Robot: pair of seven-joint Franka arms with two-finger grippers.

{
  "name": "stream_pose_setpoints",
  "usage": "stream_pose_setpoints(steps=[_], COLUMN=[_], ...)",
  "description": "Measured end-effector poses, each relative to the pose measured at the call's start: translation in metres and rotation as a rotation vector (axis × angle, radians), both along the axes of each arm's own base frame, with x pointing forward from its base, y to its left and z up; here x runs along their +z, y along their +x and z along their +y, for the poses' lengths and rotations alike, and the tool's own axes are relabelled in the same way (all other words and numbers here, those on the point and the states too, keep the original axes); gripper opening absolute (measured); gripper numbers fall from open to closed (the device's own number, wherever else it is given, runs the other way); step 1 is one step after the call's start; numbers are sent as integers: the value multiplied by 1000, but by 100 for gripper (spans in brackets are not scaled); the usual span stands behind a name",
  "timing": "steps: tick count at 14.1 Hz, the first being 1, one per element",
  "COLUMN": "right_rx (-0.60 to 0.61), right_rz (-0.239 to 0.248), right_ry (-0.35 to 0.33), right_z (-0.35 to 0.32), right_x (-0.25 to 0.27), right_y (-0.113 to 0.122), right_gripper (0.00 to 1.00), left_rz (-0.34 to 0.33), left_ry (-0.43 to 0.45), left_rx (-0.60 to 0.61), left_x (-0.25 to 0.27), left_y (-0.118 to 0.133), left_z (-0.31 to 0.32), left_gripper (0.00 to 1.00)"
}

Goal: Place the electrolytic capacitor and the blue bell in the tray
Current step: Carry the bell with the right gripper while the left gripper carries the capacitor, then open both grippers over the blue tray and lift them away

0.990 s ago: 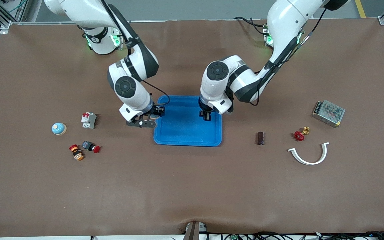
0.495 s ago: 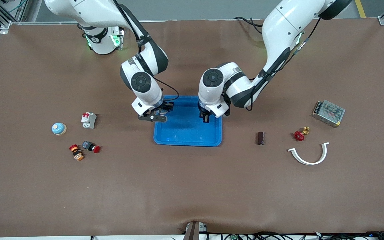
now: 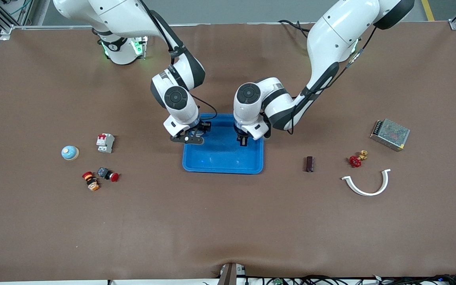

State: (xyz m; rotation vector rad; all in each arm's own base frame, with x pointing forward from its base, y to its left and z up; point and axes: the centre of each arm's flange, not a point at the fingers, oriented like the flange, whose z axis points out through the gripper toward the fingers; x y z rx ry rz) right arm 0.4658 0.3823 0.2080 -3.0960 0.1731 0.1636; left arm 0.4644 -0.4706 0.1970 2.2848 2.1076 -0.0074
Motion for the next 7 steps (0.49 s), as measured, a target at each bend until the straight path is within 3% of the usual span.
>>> stream_pose_setpoints(steps=[7], right_rx=[-12], right_rz=[-31], right_ry=[10], right_z=[21], right_x=[-22], right_y=[-16], right_gripper=[67], left_rz=[-10], left_ry=[20], left_rx=[-8], left_x=[-13], left_y=[-2], left_z=[0], left_gripper=[34])
